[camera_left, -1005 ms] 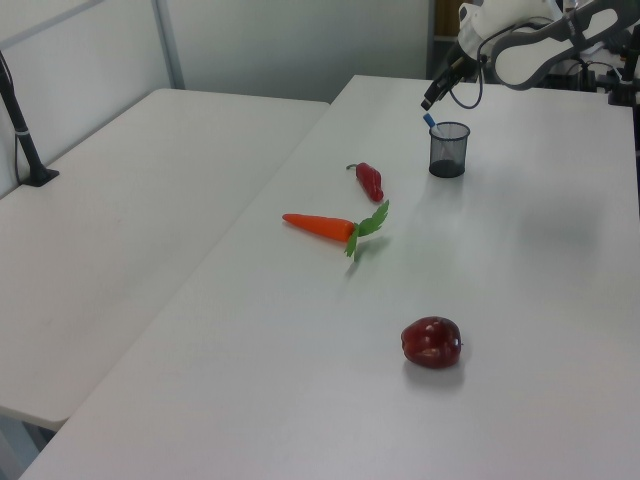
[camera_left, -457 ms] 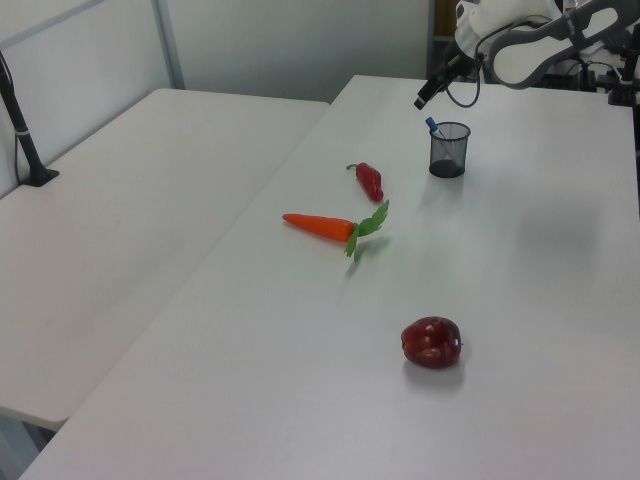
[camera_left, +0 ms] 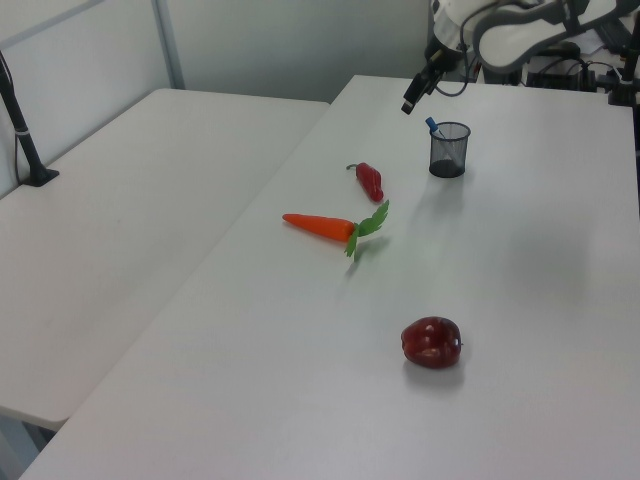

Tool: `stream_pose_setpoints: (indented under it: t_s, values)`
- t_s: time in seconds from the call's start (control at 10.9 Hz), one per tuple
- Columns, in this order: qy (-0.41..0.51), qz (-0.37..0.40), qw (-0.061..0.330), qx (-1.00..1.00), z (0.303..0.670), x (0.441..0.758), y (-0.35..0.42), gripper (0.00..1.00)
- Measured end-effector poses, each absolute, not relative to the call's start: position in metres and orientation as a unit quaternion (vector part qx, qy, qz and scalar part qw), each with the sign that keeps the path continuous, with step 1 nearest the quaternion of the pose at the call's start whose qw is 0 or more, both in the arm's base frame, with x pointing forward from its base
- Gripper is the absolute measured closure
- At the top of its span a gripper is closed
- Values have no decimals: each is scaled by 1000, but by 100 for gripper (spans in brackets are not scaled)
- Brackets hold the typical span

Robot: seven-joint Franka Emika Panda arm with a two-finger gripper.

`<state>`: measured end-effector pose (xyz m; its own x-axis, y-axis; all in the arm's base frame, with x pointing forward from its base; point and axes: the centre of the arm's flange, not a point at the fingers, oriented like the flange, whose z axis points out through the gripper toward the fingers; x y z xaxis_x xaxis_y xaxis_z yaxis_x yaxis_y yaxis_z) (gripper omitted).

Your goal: Place marker

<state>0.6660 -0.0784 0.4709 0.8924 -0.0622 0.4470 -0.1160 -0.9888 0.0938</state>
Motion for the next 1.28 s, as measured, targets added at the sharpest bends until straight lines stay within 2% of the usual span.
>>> stream_pose_setpoints:
  t_s: [0.37,0.64,1.01,1.28]
  values:
    - [-14,92,59,994,509,643,-16,0]
    - [12,53,44,998,546,614,24,0]
    - [37,28,30,998,589,576,34,0]
    - [29,8,30,999,597,562,20,0]
